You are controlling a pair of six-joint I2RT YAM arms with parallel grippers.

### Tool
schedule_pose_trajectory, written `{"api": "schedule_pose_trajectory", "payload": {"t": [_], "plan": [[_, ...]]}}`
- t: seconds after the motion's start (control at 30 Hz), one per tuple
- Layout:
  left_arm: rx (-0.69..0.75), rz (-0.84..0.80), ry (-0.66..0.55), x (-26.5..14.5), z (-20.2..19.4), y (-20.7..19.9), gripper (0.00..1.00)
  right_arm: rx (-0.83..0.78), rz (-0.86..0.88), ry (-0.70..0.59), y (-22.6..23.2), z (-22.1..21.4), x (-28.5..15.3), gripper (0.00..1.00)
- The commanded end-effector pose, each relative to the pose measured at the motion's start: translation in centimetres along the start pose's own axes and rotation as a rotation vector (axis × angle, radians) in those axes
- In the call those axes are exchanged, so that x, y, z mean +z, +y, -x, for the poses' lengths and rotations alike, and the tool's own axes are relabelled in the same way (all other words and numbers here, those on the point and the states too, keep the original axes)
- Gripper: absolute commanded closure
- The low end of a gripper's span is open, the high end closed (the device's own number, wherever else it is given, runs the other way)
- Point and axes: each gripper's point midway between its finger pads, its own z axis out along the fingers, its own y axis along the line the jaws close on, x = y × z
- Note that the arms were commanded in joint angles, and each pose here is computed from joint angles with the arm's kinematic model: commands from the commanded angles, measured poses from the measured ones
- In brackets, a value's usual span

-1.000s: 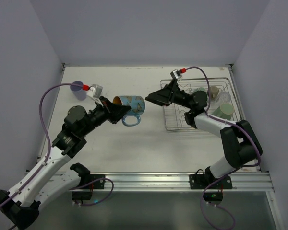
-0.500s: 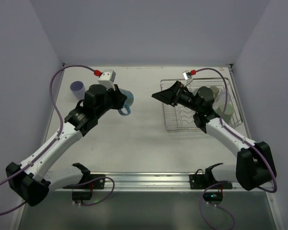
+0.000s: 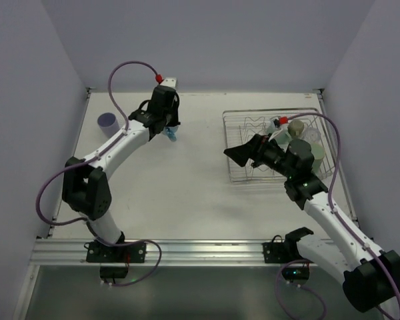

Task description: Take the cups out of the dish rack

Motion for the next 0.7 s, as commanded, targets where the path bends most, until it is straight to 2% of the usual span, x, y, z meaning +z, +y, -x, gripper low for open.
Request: {"api": "schedule_pose_trajectory", "payload": {"t": [0.0,0.3,0.67], "plan": [[-0.011,0.066,-0.113,1.6,5.2,2.3,1.00,-0.058,-0.056,-0.005,-1.0,-0.5,-1.0,0.01],[0.017,0.136,-0.021,7.0,3.6,4.6,1.00,-0.059,-0.031,0.012,-0.9,-1.4,-1.4,0.01],[0.015,0.169,0.075,9.7,0.1,6.0,1.00,-0.056,-0.038,0.010,-1.0,-1.4,-1.4,0.01]]}}
